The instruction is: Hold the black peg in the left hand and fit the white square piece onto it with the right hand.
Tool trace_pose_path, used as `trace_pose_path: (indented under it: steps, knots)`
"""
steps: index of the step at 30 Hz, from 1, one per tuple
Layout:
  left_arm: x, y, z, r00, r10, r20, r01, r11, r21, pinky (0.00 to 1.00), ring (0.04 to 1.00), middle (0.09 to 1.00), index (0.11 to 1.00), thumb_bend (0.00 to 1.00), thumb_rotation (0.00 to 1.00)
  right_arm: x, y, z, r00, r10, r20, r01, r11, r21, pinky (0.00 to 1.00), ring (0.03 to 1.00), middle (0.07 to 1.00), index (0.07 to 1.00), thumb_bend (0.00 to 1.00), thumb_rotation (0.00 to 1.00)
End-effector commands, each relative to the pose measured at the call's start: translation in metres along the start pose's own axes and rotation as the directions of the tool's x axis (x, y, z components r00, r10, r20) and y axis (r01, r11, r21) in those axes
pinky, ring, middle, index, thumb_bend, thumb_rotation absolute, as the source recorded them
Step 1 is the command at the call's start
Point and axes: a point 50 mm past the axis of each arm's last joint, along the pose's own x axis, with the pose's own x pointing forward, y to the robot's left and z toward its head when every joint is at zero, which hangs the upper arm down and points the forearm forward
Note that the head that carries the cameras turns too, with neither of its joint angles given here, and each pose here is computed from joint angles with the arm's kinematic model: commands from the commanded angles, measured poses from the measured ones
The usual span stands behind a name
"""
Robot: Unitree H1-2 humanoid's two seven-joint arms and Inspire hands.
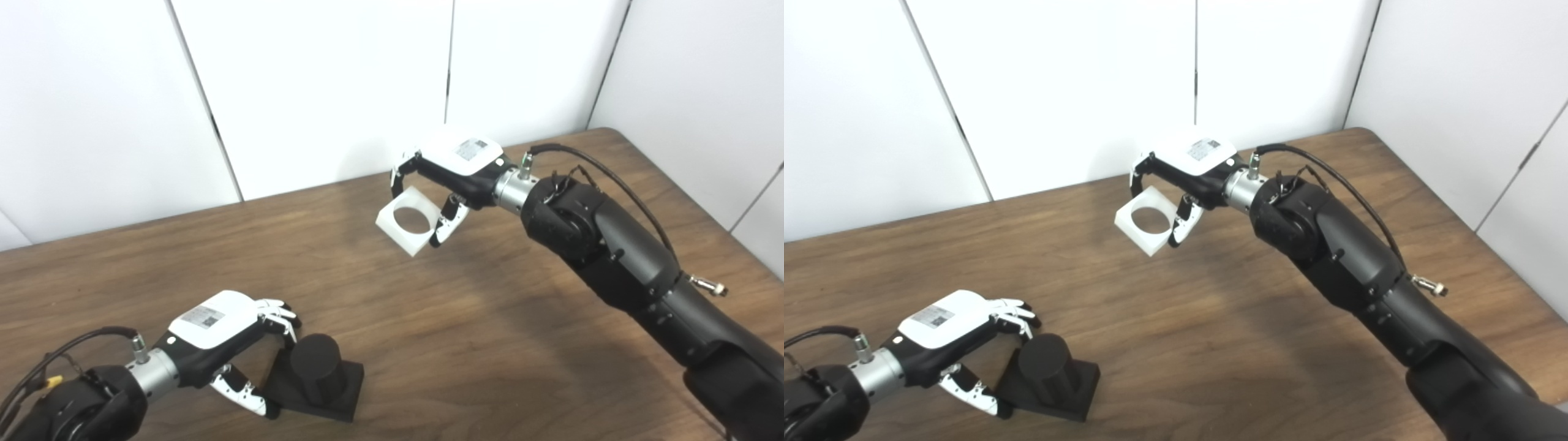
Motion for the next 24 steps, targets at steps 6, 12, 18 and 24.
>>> trace_pose_path:
  steps: [6, 12, 18, 24]
  knots:
    - [0.002, -0.015, -0.002, 0.992, -0.120, -0.046, 0.120, 0.993, 0.008, 0.80, 0.900, 0.837, 0.489, 0.52, 0.07, -0.003, -0.027, 0.016, 0.992, -0.085, 0.093, 0.082, 0.996, 0.036, 0.57, 0.711, 0.722, 0.478, 0.52, 0.13]
    - [0.005, -0.014, -0.001, 0.993, -0.109, -0.042, 0.110, 0.994, 0.013, 0.80, 0.898, 0.836, 0.489, 0.52, 0.07, -0.007, -0.030, 0.032, 0.984, -0.092, 0.152, 0.083, 0.994, 0.067, 0.57, 0.704, 0.723, 0.477, 0.52, 0.13]
    - [0.009, -0.013, 0.001, 0.992, -0.114, -0.048, 0.114, 0.993, 0.004, 0.81, 0.908, 0.850, 0.489, 0.52, 0.07, -0.011, -0.032, 0.039, 0.977, -0.090, 0.195, 0.067, 0.990, 0.122, 0.57, 0.705, 0.721, 0.477, 0.52, 0.13]
    - [0.018, -0.012, 0.006, 0.995, -0.094, -0.040, 0.095, 0.995, 0.004, 0.79, 0.896, 0.844, 0.488, 0.52, 0.07, -0.015, -0.032, 0.036, 0.974, -0.087, 0.208, 0.056, 0.987, 0.152, 0.58, 0.706, 0.716, 0.477, 0.52, 0.13]
